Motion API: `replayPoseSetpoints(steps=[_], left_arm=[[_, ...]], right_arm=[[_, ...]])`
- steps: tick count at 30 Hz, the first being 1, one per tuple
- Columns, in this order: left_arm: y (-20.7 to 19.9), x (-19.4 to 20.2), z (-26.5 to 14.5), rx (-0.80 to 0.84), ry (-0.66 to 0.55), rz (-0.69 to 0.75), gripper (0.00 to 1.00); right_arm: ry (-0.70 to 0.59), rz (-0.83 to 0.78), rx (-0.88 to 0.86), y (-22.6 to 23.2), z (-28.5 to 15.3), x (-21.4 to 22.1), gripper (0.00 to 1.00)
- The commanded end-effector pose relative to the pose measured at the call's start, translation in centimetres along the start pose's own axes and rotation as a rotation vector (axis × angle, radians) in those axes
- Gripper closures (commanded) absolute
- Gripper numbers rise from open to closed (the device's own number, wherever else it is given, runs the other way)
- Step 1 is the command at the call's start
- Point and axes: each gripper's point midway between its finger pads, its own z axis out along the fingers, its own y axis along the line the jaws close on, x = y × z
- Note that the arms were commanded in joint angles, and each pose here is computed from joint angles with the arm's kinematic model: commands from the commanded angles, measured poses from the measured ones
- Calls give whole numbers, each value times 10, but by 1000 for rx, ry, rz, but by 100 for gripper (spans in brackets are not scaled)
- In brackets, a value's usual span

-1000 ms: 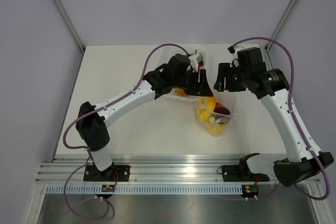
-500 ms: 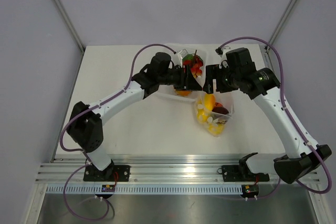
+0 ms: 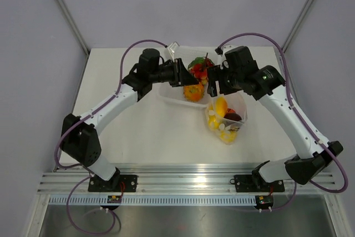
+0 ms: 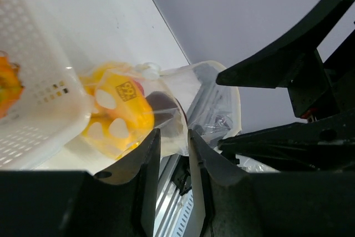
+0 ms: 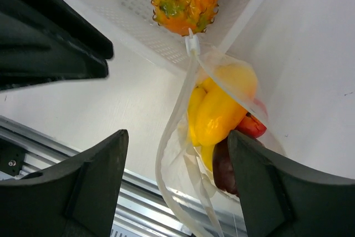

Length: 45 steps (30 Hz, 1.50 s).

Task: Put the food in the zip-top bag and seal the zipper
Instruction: Zip the zipper food storage bag at the center of the board.

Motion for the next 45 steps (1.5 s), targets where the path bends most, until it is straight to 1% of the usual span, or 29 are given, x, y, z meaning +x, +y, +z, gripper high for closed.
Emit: replayPoseSetpoints(steps=[1, 2, 3, 6, 8, 9, 13, 15, 17, 18, 20, 21, 23, 24, 25, 27, 28, 29, 30, 31, 35, 37, 40, 42, 43, 45], left_arm=[[-14, -30, -42, 2, -97, 99, 71], [-1, -36, -51, -36, -116, 85, 71], [2, -37, -59, -46, -125, 88, 71], [13, -40, -74, -84, -129, 103, 57], [22, -40, -81, -121, -125, 113, 49], [21, -41, -83, -127, -128, 122, 47], [24, -38, -86, -138, -117, 134, 45], [25, -35, -86, -141, -107, 133, 45], [27, -34, -87, -146, -101, 142, 45], [27, -33, -87, -145, -99, 145, 45], [28, -31, -86, -140, -90, 160, 45], [29, -30, -86, -136, -86, 169, 45], [31, -27, -83, -113, -79, 211, 44], [32, -26, -82, -102, -76, 232, 41], [26, -28, -80, -62, -81, 268, 38], [28, -20, -76, -14, -64, 291, 32], [22, -19, -73, 32, -68, 339, 25], [20, -13, -70, 53, -52, 353, 24], [21, -10, -66, 69, -50, 397, 21], [17, -8, -63, 89, -48, 432, 20], [-4, 18, -43, 209, 2, 589, 20], [-12, 25, -37, 270, -8, 667, 20], [-24, 34, -29, 337, -23, 741, 22], [-26, 37, -26, 362, -22, 754, 23], [-32, 36, -25, 389, -33, 778, 24], [-32, 38, -21, 412, -22, 773, 25]], right_arm=[[-81, -23, 8, 5, -19, -23, 21], [-86, -25, 22, 3, -19, -25, 22], [-91, -35, 34, 2, -18, -27, 22], [-66, -74, 73, -5, -4, -27, 21], [-36, -102, 103, -9, 13, -25, 18], [-28, -111, 114, -11, 18, -25, 17], [3, -145, 169, -19, 41, -25, 17], [14, -157, 173, -20, 47, -24, 21], [16, -162, 171, -20, 48, -24, 28], [15, -162, 173, -20, 48, -24, 41], [5, -159, 165, -19, 46, -25, 57], [1, -160, 161, -19, 44, -25, 75], [-5, -158, 144, -16, 41, -24, 88], [-10, -158, 137, -15, 39, -24, 92], [-20, -159, 117, -13, 35, -24, 99], [-24, -161, 89, -9, 33, -20, 100], [-37, -160, 50, -3, 26, -19, 100], [-40, -162, 25, 0, 26, -16, 100], [-47, -166, -7, 5, 23, -15, 100], [-68, -169, -60, 13, 13, -15, 100], [-87, -185, -177, 29, -2, -4, 100], [-100, -194, -219, 34, -13, 0, 100], [-103, -200, -235, 35, -18, 8, 100], [-99, -199, -249, 35, -23, 15, 100], [-99, -236, -279, 38, -25, 18, 100], [-102, -244, -296, 40, -28, 22, 100]])
